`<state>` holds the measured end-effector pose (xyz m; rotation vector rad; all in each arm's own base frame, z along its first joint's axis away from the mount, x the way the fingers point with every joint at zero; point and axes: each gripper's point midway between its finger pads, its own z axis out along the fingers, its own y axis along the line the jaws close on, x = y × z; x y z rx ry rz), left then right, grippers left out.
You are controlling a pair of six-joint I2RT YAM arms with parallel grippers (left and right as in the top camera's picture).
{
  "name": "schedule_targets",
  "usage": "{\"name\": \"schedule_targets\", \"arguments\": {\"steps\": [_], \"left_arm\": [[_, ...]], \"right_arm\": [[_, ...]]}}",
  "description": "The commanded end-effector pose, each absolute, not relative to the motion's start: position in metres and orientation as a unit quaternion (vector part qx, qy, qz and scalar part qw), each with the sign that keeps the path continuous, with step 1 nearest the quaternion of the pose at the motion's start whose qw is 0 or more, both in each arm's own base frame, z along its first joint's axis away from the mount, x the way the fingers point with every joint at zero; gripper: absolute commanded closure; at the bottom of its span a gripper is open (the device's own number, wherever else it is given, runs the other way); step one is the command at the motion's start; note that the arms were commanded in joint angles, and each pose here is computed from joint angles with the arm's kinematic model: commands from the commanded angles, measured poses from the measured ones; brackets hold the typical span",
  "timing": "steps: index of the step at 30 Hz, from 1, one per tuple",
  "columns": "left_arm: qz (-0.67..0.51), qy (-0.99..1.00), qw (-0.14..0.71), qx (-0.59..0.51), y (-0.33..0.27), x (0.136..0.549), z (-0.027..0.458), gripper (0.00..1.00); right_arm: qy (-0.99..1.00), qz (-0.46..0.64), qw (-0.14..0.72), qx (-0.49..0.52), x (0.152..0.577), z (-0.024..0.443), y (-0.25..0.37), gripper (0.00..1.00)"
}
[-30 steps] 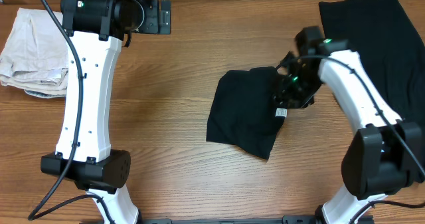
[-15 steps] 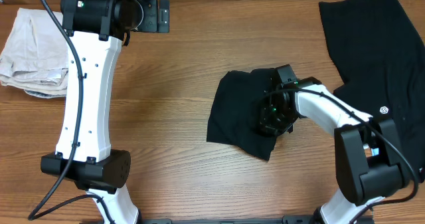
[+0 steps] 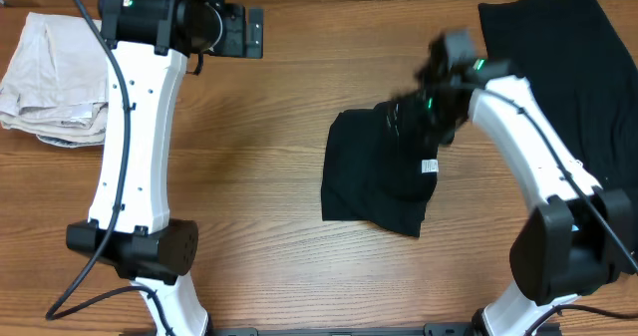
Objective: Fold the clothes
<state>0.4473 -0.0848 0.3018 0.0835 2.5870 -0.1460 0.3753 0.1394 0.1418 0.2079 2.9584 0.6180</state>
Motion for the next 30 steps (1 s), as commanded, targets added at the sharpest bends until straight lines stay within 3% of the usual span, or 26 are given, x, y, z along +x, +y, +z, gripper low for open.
{"name": "schedule_targets", "arguments": {"steps": [1, 5, 9, 12, 16, 17, 23, 30], "left_arm": [[-0.108, 0.969, 0.216, 0.060, -0.111, 0.443, 0.274, 0.00], [-0.131, 0.975, 0.140, 0.110, -0.137, 0.428, 0.238, 0.00], [-0.142, 0.973, 0.057, 0.173, -0.167, 0.412, 0.194, 0.06], [-0.152, 0.963, -0.002, 0.224, -0.194, 0.399, 0.157, 0.37], [-0.170, 0.947, -0.061, 0.267, -0.231, 0.385, 0.110, 0.90], [-0.168, 0.942, -0.081, 0.279, -0.241, 0.379, 0.093, 0.96], [-0.160, 0.908, -0.132, 0.363, -0.276, 0.350, 0.044, 0.96], [-0.160, 0.892, -0.088, 0.414, -0.318, 0.346, 0.039, 0.96]], "right_arm": [[0.963, 0.207, 0.162, 0.063, 0.409, 0.222, 0.129, 0.00], [0.953, 0.194, 0.214, 0.095, 0.427, 0.258, 0.097, 0.00], [0.951, 0.184, 0.213, 0.132, 0.429, 0.257, 0.065, 0.00], [0.949, 0.173, 0.204, 0.164, 0.426, 0.252, 0.037, 0.00], [0.947, 0.154, 0.194, 0.205, 0.421, 0.246, 0.003, 0.00], [0.946, 0.152, 0.191, 0.215, 0.419, 0.245, -0.005, 0.00], [0.944, 0.144, 0.183, 0.235, 0.413, 0.241, -0.024, 0.01], [0.944, 0.140, 0.183, 0.236, 0.412, 0.240, -0.026, 0.01]]}}
